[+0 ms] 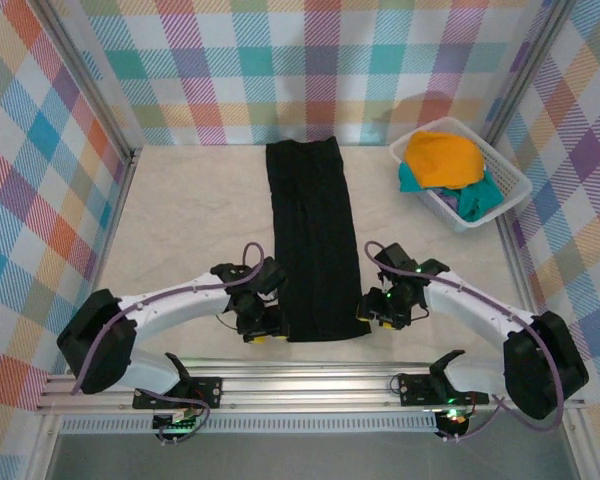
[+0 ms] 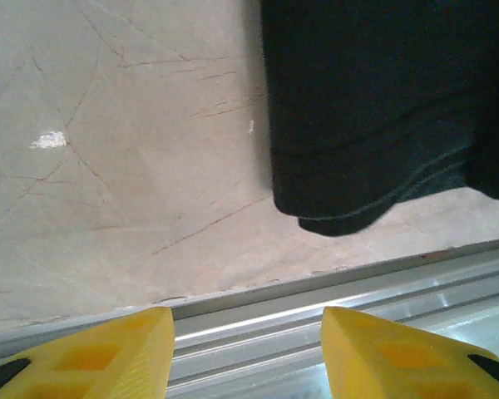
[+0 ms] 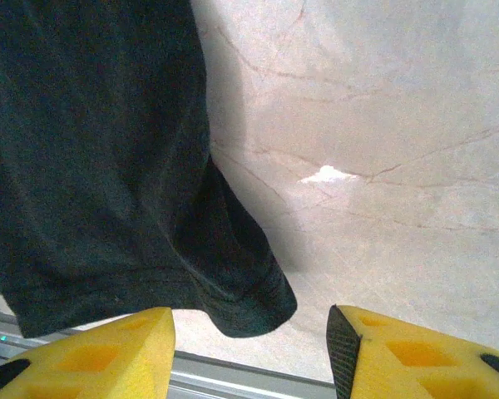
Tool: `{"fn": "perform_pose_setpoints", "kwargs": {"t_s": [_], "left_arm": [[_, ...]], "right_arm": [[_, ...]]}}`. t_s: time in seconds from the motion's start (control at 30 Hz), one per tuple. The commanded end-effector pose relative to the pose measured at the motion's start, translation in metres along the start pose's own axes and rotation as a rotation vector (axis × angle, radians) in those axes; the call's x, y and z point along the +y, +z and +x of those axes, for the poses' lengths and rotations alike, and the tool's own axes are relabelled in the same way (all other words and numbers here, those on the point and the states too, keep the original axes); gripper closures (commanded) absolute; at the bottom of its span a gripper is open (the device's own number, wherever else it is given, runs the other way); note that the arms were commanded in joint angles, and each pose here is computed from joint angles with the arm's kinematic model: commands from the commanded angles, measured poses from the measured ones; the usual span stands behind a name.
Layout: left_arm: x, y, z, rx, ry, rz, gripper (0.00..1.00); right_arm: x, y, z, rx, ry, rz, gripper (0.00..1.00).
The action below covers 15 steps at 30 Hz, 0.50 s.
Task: Fold and stack the t-shirts
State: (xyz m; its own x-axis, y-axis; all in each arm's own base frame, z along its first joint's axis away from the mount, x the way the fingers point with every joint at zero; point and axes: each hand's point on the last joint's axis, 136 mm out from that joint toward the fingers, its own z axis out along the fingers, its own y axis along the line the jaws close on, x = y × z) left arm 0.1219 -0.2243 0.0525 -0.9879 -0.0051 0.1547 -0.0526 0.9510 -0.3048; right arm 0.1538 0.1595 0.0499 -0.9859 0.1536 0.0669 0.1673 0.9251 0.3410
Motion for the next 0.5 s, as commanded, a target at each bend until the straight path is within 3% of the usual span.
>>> {"fn": "perform_pose_setpoints", "kwargs": {"t_s": [0.0, 0.13, 0.23, 0.47], "left_arm": [[-0.022, 0.009, -0.011, -0.043, 0.014, 0.065, 0.49], [-0.042, 0.008, -0.027, -0.106, -0.006, 0.109, 0.45], [-0.042, 0.015, -0.025, -0.093, -0.008, 0.091, 0.43], [-0.029, 0.052, -0.030, -0.052, -0.017, 0.003, 0.50]], "right_arm": [[0.006, 0.006, -0.003, -0.008, 0.001, -0.001, 0.48], [0.008, 0.011, -0.003, 0.000, -0.003, 0.003, 0.48], [0.004, 0.017, 0.000, 0.014, 0.000, 0.013, 0.48], [0.004, 0.028, -0.002, 0.033, -0.015, 0.019, 0.49]]}}
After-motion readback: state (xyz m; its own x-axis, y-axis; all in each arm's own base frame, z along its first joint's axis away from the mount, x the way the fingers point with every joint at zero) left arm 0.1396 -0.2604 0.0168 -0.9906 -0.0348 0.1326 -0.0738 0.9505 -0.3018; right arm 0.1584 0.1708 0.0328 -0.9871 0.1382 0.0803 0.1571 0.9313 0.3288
